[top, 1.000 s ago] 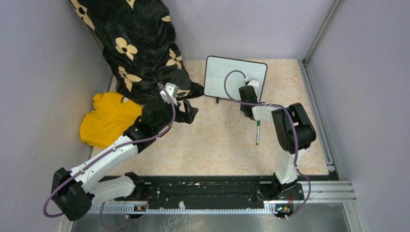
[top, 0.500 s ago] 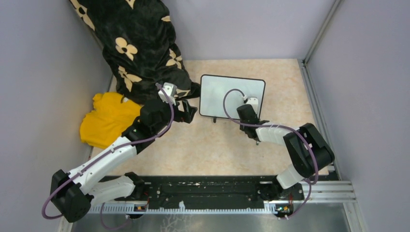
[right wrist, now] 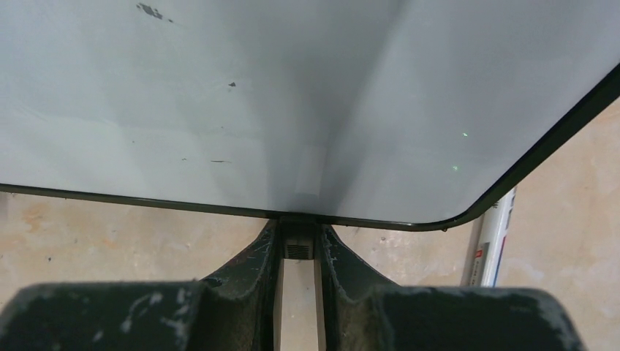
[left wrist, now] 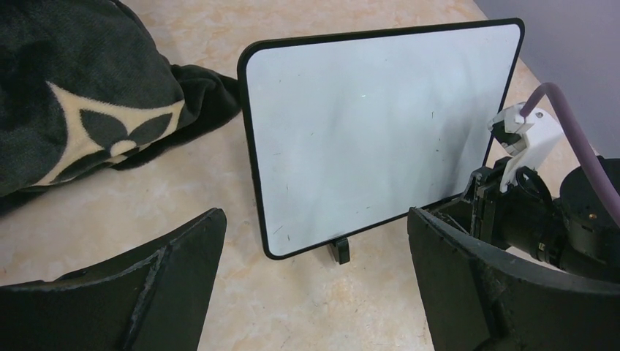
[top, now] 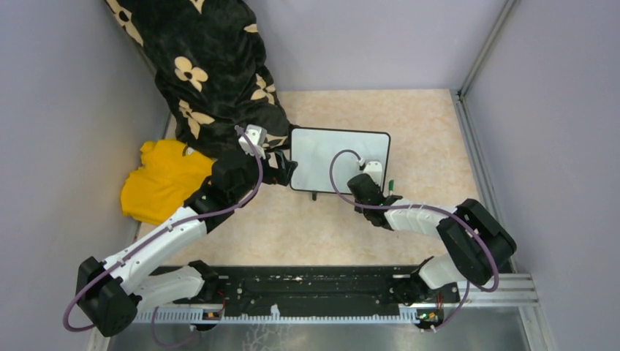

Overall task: Write a sentence on the whiteboard
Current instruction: Move the whiteboard to the center of the board.

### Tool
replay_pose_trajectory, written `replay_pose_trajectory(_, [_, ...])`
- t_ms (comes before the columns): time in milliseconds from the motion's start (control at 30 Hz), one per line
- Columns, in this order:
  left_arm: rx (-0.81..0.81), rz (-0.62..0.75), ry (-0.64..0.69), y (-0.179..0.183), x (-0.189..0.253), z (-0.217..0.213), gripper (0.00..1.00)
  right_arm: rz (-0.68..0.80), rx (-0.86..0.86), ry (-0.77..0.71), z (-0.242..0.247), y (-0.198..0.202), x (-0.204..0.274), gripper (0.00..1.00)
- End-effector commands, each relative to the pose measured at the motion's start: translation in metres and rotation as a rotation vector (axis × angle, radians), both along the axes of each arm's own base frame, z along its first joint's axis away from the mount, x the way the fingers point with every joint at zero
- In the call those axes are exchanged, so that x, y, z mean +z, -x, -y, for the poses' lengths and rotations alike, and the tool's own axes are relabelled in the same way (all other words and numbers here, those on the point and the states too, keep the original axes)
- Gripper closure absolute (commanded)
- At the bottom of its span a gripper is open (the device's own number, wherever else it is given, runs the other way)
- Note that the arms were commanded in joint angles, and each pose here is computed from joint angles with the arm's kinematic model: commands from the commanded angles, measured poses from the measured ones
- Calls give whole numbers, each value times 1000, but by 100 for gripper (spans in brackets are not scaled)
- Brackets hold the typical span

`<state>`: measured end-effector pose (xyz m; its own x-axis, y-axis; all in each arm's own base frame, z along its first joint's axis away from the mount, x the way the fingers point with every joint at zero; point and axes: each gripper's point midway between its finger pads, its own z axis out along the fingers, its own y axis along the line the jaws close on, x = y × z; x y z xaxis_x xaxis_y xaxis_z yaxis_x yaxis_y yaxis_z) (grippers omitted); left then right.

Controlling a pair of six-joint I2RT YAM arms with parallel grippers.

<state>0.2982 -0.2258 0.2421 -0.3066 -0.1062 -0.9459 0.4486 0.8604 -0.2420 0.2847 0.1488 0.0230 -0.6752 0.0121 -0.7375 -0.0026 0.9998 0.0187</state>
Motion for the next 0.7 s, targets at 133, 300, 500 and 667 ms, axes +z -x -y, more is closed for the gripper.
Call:
replay_pose_trajectory(133, [8,2,-8,-2,-3,0,1,82,-1,-69,-35,-9,20,100])
replay_pose_trajectory(300, [13,5,-9,-3,-2,0,1,92,12,-34,-43,-8,19,100])
replay_pose_trajectory(500, [13,4,-9,-2,-2,-1,1,103,25,-11,-48,-7,22,100])
replay_pose_trajectory(667, [15,10,-5,-2,1,-1,1,94,19,3,-43,0,19,100])
